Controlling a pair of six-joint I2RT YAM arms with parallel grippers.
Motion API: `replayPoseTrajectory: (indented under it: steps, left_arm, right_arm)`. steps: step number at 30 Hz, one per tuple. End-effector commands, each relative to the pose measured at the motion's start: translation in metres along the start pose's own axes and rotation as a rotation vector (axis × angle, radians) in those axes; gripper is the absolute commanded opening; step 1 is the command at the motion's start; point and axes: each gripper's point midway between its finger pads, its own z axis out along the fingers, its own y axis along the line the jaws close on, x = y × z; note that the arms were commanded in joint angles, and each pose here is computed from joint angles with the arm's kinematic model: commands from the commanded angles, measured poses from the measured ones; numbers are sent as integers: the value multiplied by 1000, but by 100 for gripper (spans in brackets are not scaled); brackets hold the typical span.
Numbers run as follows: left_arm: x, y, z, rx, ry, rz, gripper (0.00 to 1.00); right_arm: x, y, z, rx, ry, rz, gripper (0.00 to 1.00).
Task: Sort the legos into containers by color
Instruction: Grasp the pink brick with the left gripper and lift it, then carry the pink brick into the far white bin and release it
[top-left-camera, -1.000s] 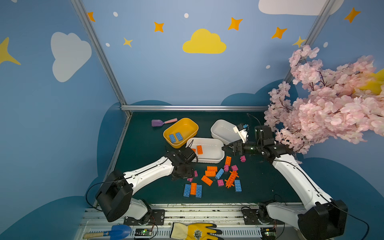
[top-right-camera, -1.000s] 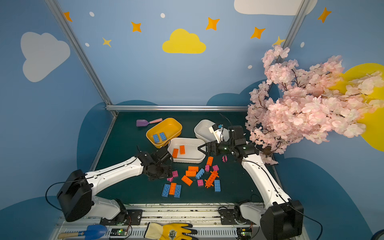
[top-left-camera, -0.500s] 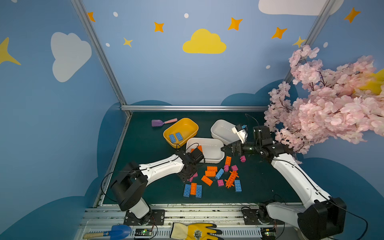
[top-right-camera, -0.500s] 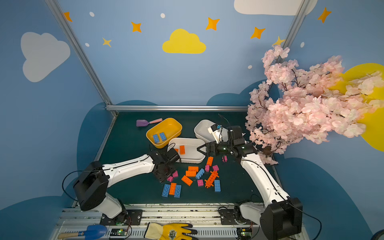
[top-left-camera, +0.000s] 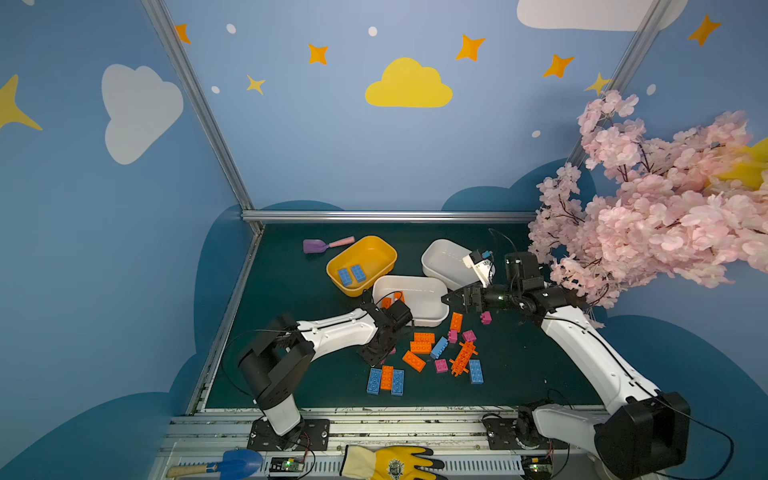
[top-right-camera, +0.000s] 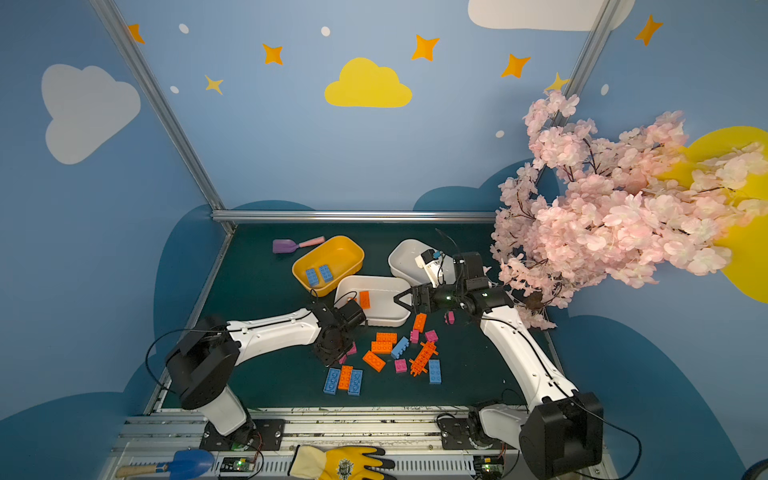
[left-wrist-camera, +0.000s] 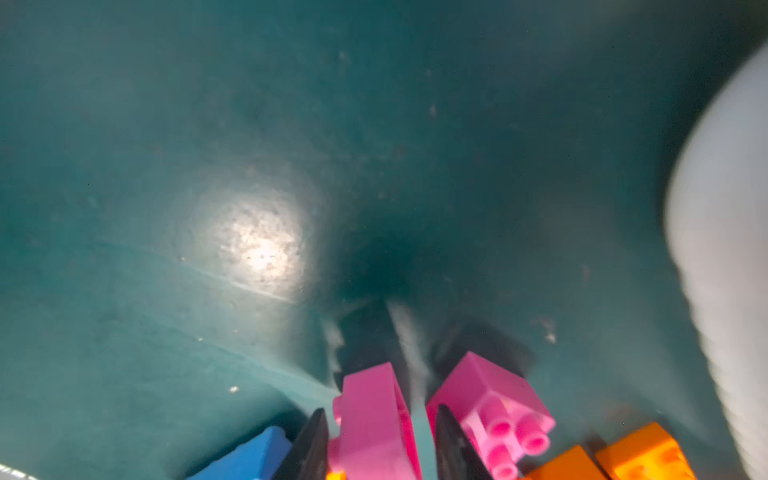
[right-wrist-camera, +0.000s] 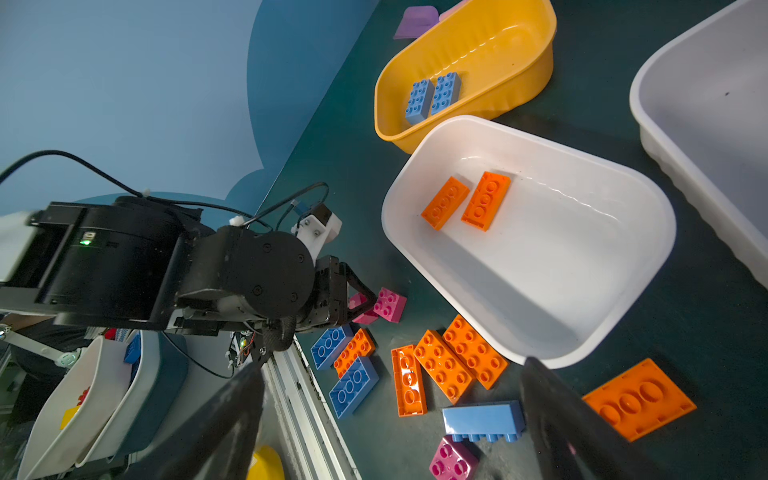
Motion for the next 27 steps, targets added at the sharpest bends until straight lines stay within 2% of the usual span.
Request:
replayPoseTrajectory:
  steps: [1, 4, 8, 10, 14, 19, 22, 27]
  left_arm:
    - [3, 9, 9, -40, 5, -9, 39]
    - [2, 11, 14, -46, 4, -7, 37]
    - [0, 13, 14, -54, -8, -4, 25]
    - [-2, 11, 9, -46, -17, 8, 20]
    - [-12, 4, -15, -13, -62, 78, 17]
    - [-27, -11, -57, 45, -138, 265, 16]
    - [-32, -36, -81, 138, -165, 396, 16]
    - [-36, -99, -117, 330, -186, 642, 16]
  right_arm:
    - [7, 1, 3, -19, 20, 3, 95]
    - [7, 1, 3, -17, 21, 2, 94]
    - [6, 1, 2, -14, 22, 1, 94]
    - [6, 1, 2, -12, 21, 0, 95]
    - [4, 0, 0, -9, 14, -1, 94]
    - [-3, -2, -4, 5, -8, -1, 94]
    - [-7, -6, -8, 24, -27, 7, 95]
    - [-15, -12, -16, 50, -65, 7, 95]
